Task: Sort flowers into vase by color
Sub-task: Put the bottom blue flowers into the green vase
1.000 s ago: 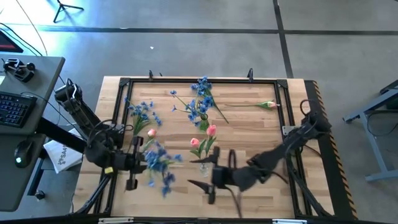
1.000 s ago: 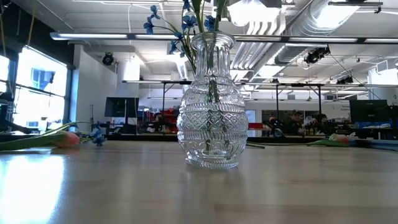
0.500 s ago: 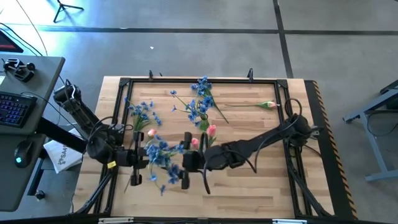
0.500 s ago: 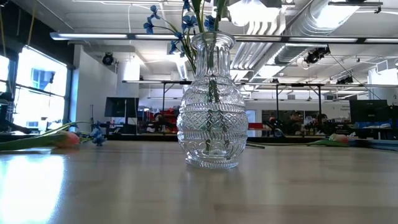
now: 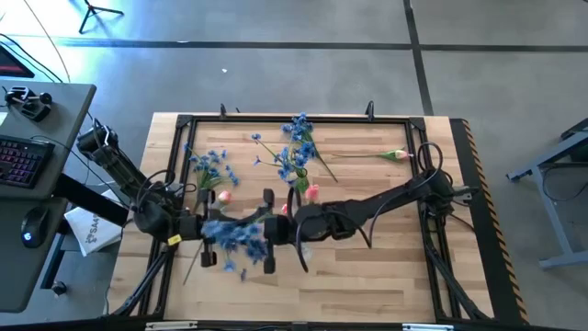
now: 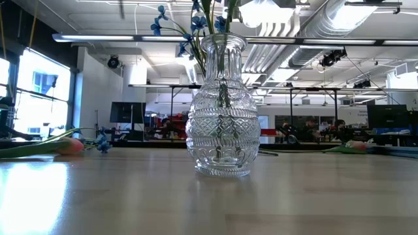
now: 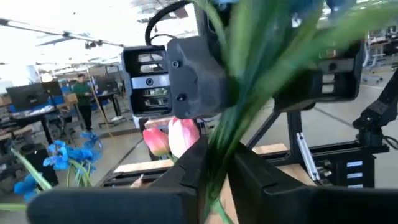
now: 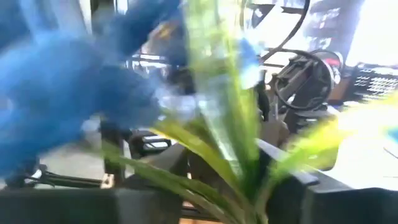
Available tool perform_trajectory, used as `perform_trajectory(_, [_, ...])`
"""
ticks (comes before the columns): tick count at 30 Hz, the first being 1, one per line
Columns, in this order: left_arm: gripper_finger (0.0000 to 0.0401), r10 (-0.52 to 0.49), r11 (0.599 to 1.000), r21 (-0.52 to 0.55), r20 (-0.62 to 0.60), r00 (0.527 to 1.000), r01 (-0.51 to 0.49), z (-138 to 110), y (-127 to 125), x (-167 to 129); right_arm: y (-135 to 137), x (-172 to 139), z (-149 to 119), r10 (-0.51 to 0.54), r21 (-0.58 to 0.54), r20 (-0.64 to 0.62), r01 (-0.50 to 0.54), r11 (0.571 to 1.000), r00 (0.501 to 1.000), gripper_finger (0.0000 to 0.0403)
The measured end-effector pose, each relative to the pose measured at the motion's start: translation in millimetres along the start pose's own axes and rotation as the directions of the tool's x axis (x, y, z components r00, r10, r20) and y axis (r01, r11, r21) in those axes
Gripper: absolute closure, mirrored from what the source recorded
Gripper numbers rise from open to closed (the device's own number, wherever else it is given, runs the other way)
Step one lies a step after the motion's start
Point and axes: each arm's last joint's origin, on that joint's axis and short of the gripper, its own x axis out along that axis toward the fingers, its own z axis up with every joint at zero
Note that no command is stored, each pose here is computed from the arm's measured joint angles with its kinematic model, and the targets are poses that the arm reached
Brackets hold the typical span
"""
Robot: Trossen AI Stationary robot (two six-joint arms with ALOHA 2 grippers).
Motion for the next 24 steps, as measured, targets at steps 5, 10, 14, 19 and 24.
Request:
perform_trajectory(5, [0.0314, 0.007, 0.999, -0.031, -0.032, 0.999, -0.008, -4.8, 1.4, 2.7, -7.0, 1.8, -0.7, -0.004, 0.006, -0.002, 0.004, 1.0, 1.0, 0.0325])
perform_trajectory(10, [0.0285, -0.01, 1.0, -0.03, -0.039, 0.999, 0.009, -5.7, -0.7, 1.1, -5.5, 1.4, -1.0, -0.006, -0.019, -0.006, 0.006, 1.0, 1.0, 0.0392])
perform_trajectory(14, [0.0268, -0.029, 0.999, -0.031, -0.043, 0.999, 0.028, -2.5, -5.6, -8.4, 3.5, -3.0, 5.0, -0.017, -0.024, 0.021, 0.017, 1.0, 1.0, 0.0389])
perform_trajectory(19, [0.0254, -0.087, 0.996, -0.018, -0.052, 0.995, 0.086, 0.7, -14.1, -23.7, 19.6, -15.5, 28.4, 0.022, -0.065, 0.163, -0.012, 0.998, 0.986, 0.0398])
perform_trajectory(24, [0.0251, -0.222, 0.973, 0.053, -0.017, 0.975, 0.223, 0.8, -23.5, -27.5, 34.6, -18.3, 39.0, 0.107, -0.14, 0.367, -0.059, 0.988, 0.924, 0.0399])
